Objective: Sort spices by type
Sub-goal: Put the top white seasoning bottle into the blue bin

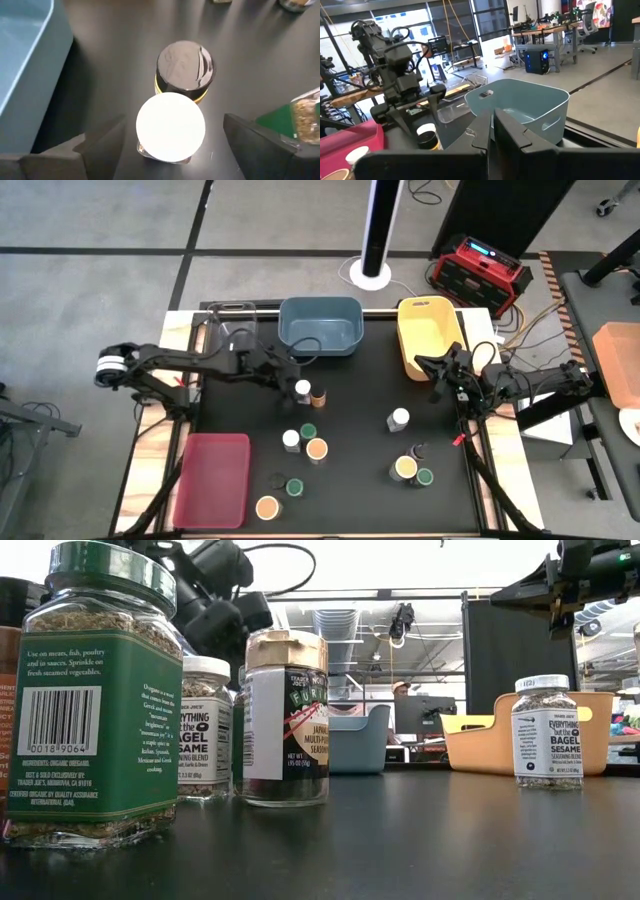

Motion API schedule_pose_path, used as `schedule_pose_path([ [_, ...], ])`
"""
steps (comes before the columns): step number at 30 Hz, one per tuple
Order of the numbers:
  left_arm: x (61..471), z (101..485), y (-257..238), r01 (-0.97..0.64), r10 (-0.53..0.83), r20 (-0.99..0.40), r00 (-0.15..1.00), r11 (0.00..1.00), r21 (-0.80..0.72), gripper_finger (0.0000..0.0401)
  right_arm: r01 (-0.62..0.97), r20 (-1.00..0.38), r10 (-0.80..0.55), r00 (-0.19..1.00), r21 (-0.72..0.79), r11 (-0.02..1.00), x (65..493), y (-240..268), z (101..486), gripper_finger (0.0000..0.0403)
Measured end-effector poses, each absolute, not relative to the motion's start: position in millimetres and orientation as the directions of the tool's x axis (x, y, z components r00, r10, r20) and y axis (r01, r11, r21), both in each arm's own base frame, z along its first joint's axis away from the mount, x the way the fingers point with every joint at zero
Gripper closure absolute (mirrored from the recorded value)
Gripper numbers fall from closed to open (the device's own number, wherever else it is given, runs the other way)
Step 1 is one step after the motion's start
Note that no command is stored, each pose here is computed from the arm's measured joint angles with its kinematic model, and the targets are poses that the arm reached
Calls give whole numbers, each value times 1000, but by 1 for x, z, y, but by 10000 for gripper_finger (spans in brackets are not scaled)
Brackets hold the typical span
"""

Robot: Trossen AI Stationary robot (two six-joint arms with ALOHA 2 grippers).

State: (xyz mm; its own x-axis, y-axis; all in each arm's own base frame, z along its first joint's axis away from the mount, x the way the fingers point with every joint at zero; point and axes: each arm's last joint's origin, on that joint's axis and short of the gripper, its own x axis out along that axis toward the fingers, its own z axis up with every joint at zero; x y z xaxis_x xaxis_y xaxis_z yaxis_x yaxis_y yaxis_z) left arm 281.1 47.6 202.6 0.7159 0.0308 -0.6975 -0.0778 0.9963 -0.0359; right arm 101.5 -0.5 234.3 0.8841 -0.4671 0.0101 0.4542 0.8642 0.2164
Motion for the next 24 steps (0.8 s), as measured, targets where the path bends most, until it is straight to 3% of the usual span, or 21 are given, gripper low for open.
schedule_pose_path([
  [24, 291, 185, 51, -81, 89, -718, 690, 996, 46, 93, 454, 9, -467, 884, 215, 864, 102, -1, 234, 390],
])
